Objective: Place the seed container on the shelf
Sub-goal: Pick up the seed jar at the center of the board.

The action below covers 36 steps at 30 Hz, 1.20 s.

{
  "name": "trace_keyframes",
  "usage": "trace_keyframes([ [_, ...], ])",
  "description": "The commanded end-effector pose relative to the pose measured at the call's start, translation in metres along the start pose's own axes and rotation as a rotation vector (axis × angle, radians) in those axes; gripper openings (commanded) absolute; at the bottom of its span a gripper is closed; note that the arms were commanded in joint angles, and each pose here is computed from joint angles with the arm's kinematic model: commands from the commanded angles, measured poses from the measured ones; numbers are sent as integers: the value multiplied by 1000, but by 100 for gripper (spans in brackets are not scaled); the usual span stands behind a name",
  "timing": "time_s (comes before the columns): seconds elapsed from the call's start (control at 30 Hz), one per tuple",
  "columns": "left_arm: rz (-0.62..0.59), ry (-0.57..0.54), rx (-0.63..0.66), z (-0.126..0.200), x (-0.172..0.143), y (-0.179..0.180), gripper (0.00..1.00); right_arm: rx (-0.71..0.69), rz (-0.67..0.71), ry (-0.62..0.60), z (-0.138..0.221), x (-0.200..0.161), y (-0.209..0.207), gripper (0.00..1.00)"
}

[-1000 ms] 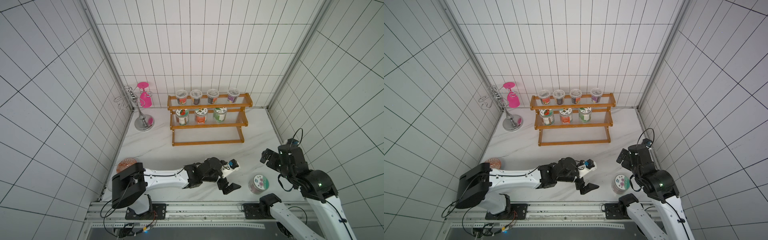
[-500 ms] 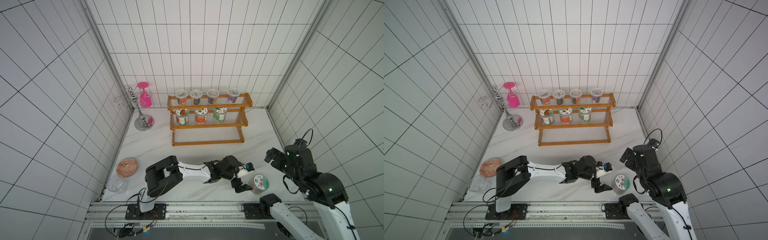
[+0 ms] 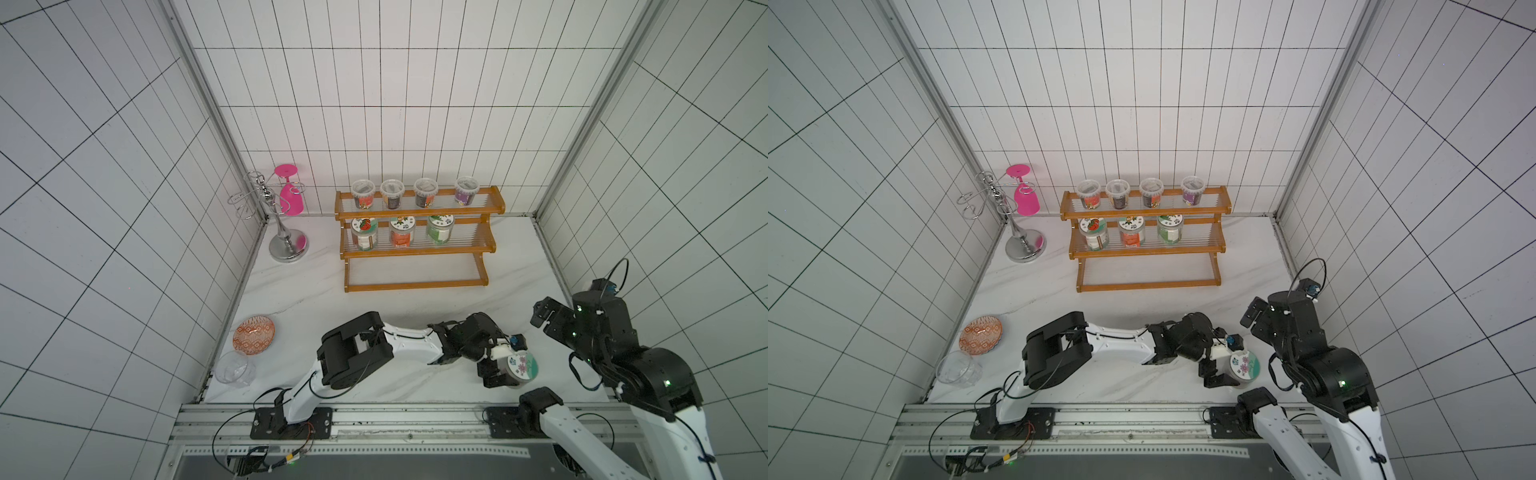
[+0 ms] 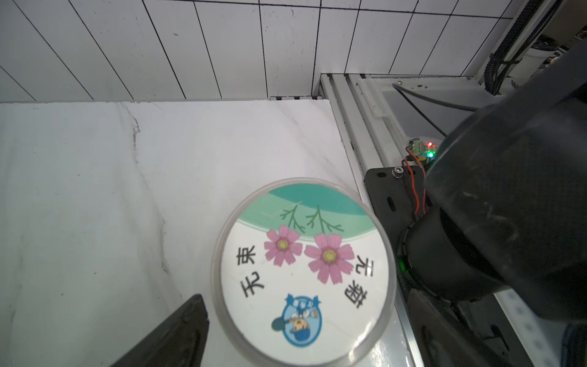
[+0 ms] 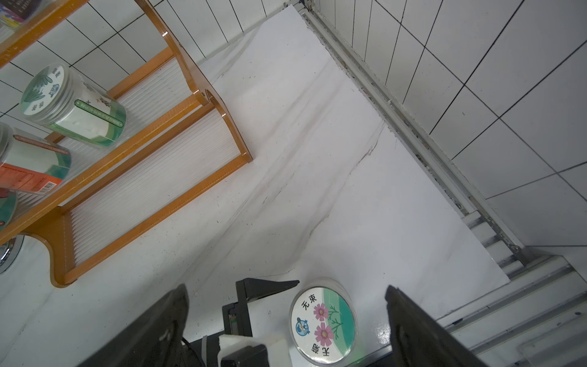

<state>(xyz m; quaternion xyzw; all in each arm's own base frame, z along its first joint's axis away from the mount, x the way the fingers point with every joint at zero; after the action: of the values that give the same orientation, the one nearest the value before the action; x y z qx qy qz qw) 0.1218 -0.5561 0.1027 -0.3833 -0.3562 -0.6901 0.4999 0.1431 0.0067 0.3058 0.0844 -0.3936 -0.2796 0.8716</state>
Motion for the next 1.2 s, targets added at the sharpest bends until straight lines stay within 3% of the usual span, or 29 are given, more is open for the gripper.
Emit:
trace_keyframes([
  [0.0,-26,-9,-47,-13,0,-4,99,22,-5,-15,10,6,1,99],
  [0.23,-25,-2,-57,-28,0,0,99,34,1,-13,12,4,0,99],
  [0.33,-35,-10,-47,-26,2,0,86,39,7,-14,12,4,0,99],
  [0.4,-48,-17,-56,-22,5,-3,71,49,16,-10,12,3,2,99],
  [0.57,-72,-80,-27,-1,18,-6,67,118,44,-3,10,0,11,99],
  [0.73,-21,-138,24,39,35,1,62,212,101,30,9,-5,26,99],
  [0.93,92,-166,119,110,45,14,57,440,181,56,15,-10,62,99],
  [1.17,172,-165,226,207,57,25,56,857,371,63,41,-19,119,99],
])
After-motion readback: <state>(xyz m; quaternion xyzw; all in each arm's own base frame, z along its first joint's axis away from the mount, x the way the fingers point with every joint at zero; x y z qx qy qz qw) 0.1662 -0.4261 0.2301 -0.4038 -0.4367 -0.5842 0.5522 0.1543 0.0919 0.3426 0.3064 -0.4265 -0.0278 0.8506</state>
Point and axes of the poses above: each gripper's point midway between its finger pads, its own z axis back along the fingers, its own y axis along the line the jaws close on, x = y × z, the point moved 3 cm from there along z, back along the fingers, and after that the axes turned 11 degrees about -z, right-handed, at the moved point
